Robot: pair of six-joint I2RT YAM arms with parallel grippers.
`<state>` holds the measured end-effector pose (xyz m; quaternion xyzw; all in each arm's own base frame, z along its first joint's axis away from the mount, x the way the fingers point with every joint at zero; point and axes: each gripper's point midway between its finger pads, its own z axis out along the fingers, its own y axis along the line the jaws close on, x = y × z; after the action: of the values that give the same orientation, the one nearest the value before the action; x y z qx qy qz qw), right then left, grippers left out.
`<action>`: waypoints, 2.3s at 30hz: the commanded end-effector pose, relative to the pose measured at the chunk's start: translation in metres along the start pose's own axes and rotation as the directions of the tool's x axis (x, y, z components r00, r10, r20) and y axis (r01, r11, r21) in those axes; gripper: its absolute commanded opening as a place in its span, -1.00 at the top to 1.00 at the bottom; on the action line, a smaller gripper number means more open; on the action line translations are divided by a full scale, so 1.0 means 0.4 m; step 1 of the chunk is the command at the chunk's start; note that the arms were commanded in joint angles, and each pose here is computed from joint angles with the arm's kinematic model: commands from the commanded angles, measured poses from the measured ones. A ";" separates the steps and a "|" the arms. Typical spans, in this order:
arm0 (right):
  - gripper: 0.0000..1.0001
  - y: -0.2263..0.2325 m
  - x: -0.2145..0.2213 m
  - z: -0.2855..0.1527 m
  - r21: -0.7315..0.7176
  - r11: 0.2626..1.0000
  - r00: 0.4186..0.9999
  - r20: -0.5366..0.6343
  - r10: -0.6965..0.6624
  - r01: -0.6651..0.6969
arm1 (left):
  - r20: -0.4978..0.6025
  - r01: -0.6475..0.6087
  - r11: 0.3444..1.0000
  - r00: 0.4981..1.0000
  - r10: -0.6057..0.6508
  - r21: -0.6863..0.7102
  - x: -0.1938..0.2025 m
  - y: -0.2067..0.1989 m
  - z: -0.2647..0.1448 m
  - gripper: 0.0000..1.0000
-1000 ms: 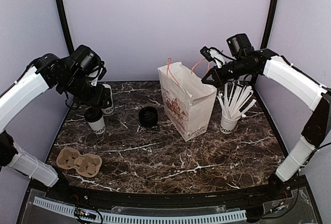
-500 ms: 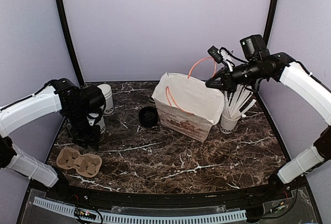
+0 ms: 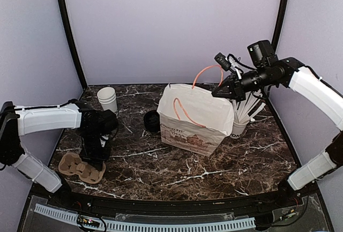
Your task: Pack the takeout coffee
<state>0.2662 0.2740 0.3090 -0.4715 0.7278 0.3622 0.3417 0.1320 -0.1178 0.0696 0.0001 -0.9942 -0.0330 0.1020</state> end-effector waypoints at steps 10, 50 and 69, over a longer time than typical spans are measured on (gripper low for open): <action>1.00 0.023 0.017 -0.004 -0.017 0.999 0.999 -0.003 -0.049 0.049 | 0.207 -0.312 0.936 0.938 0.277 0.161 -0.242 -0.250 -0.035 1.00; 1.00 0.018 0.046 0.015 -0.049 0.997 0.996 -0.052 -0.066 0.063 | 0.201 -0.261 0.962 0.950 0.241 0.081 -0.025 -0.247 -0.060 -0.37; 1.00 0.018 0.050 0.021 -0.063 0.996 0.995 -0.063 -0.072 0.068 | 0.139 -0.285 0.956 0.952 0.274 0.065 -0.018 -0.251 0.005 -0.06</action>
<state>0.2567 0.2716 0.2905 -0.5110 0.7131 0.3539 0.3243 0.1420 -0.2206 0.0648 -0.1358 -0.9897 0.0246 0.0376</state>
